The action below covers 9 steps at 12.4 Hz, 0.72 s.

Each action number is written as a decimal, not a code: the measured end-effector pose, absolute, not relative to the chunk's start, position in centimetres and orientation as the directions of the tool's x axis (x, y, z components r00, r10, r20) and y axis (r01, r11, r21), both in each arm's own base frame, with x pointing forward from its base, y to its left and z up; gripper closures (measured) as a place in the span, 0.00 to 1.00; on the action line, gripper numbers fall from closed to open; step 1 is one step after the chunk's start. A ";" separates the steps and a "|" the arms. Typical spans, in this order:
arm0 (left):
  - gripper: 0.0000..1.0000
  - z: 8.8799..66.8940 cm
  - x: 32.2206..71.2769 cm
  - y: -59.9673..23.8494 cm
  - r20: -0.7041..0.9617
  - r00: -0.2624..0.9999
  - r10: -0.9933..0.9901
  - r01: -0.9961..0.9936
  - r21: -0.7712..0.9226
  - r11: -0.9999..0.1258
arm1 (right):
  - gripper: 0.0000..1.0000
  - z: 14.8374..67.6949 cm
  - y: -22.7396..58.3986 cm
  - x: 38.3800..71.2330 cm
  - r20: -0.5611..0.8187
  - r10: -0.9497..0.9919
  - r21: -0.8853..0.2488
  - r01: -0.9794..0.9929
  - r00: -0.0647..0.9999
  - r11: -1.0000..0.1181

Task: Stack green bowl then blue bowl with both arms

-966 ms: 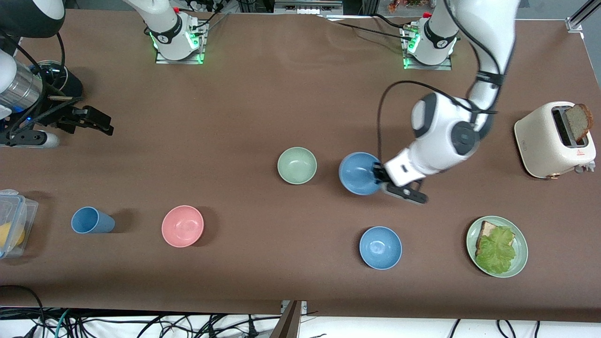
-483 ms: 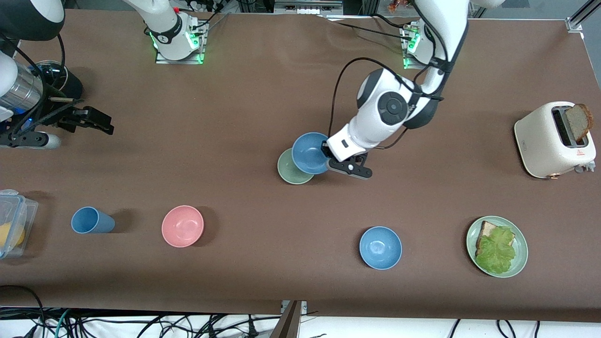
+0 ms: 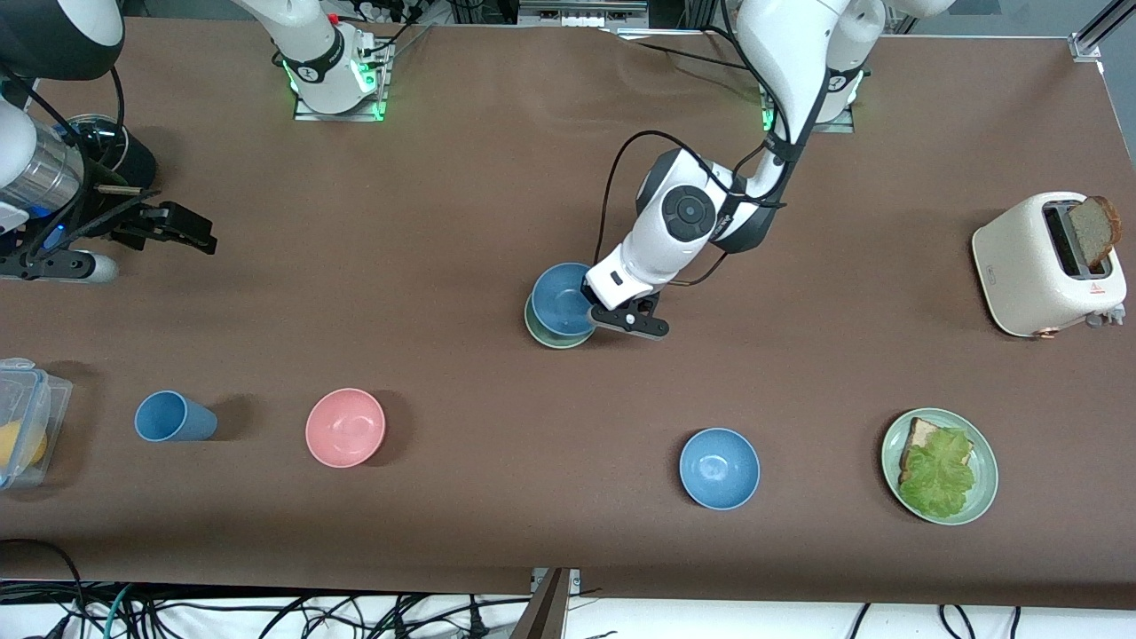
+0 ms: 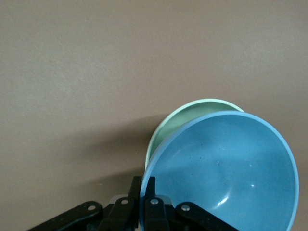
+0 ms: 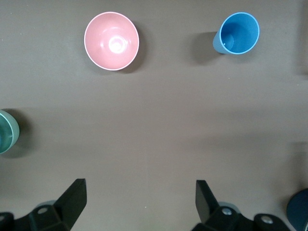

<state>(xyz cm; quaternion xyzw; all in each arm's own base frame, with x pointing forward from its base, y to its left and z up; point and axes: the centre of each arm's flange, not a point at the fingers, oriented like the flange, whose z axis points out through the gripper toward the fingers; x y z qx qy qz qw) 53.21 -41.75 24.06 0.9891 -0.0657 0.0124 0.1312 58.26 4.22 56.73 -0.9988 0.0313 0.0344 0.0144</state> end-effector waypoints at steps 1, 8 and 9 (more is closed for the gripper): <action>0.95 24.2 53.3 -42.2 0.045 0.992 -0.122 -0.129 0.261 -0.957 | 0.00 56.7 4.2 58.3 -0.070 -0.062 -0.026 -0.064 0.996 -0.998; 0.69 24.9 54.0 -43.5 0.053 0.997 -0.062 -0.074 0.276 -0.958 | 0.00 56.7 4.1 58.3 -0.071 -0.064 -0.026 -0.066 0.995 -0.997; 0.58 25.3 54.2 -43.6 0.057 0.997 -0.048 -0.062 0.281 -0.958 | 0.00 56.7 4.1 58.3 -0.071 -0.064 -0.026 -0.066 0.995 -0.997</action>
